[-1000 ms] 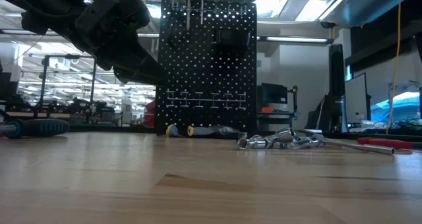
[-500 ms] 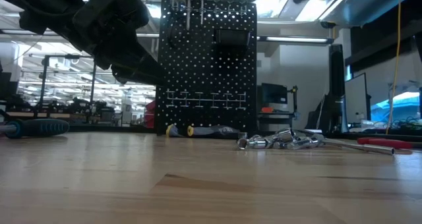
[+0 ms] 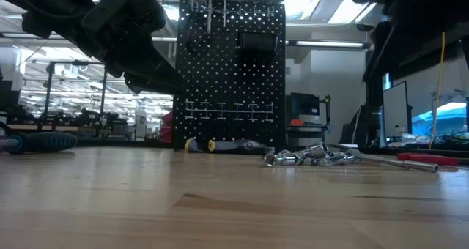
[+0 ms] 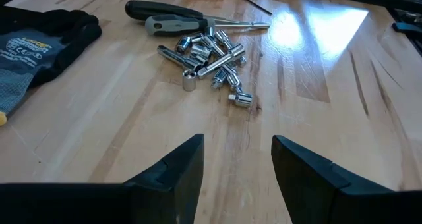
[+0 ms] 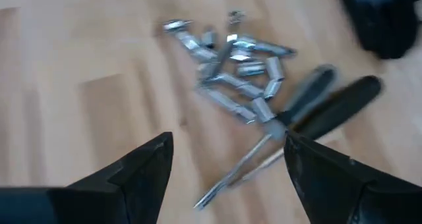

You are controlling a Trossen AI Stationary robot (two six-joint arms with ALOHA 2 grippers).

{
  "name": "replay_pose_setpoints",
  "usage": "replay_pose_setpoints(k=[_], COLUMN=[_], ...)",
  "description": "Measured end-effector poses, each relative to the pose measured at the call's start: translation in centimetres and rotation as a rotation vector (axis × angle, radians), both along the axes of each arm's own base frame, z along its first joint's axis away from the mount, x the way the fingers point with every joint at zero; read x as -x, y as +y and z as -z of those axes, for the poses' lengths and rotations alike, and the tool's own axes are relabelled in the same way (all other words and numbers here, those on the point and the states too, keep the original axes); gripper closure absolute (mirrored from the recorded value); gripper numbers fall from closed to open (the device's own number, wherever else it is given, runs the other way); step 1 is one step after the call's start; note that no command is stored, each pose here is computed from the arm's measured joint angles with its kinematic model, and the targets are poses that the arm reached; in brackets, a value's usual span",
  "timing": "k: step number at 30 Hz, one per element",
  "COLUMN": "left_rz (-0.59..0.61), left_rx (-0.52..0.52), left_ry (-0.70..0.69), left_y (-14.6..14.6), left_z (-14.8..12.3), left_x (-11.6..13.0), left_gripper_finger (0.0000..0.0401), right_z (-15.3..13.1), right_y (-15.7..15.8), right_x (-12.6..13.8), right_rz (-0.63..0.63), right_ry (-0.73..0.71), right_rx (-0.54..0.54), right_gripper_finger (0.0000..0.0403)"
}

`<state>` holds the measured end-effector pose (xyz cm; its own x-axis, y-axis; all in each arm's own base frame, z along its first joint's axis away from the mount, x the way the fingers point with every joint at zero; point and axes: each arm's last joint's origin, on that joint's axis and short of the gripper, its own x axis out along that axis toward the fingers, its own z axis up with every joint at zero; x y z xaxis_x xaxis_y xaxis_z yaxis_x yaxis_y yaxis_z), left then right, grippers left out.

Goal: Hang tools onto peg board
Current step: Hang the black screwdriver on the pegboard

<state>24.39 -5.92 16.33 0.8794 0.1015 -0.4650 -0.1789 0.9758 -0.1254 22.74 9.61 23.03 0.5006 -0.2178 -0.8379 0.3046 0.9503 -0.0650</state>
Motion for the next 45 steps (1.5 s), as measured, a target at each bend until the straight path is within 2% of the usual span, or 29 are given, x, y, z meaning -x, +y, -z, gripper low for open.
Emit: replay_pose_setpoints(k=[3, 7, 13, 19, 27, 38, 45], left_rz=[-0.001, -0.001, 0.001, 0.008, 0.008, 0.01, 0.01], left_rx=[0.001, 0.001, -0.002, -0.017, -0.016, -0.019, -0.021], left_ry=[0.001, -0.001, 0.002, 0.003, 0.002, -0.006, -0.003], left_y=[0.0, 0.0, 0.0, 0.0, 0.0, 0.0, 0.0], left_z=[0.0, 0.0, 0.0, 0.0, 0.0, -0.1, 0.0], left_x=[0.0, 0.0, 0.0, 0.0, 0.0, 0.0, 0.0], left_gripper_finger=[0.0233, 0.0233, 0.0233, 0.0233, 0.0233, 0.0233, 0.0233], right_z=[1.1, 2.3, 3.8, 5.4, 7.4, 10.2, 10.6], right_y=[-1.4, -4.2, -8.5, -11.2, -12.6, -13.0, -13.3], right_x=[-0.1, -0.7, -1.1, -0.8, -0.4, -1.2, -1.4], right_rz=[0.09, 0.223, 0.344, 0.422, 0.442, 0.426, 0.414], right_ry=[0.019, 0.038, 0.062, 0.045, -0.013, 0.039, 0.062], right_rx=[0.057, 0.061, -0.036, -0.126, -0.217, -0.194, -0.185], right_gripper_finger=[0.0117, 0.0117, 0.0119, 0.015, 0.0186, 0.0215, 0.0265])
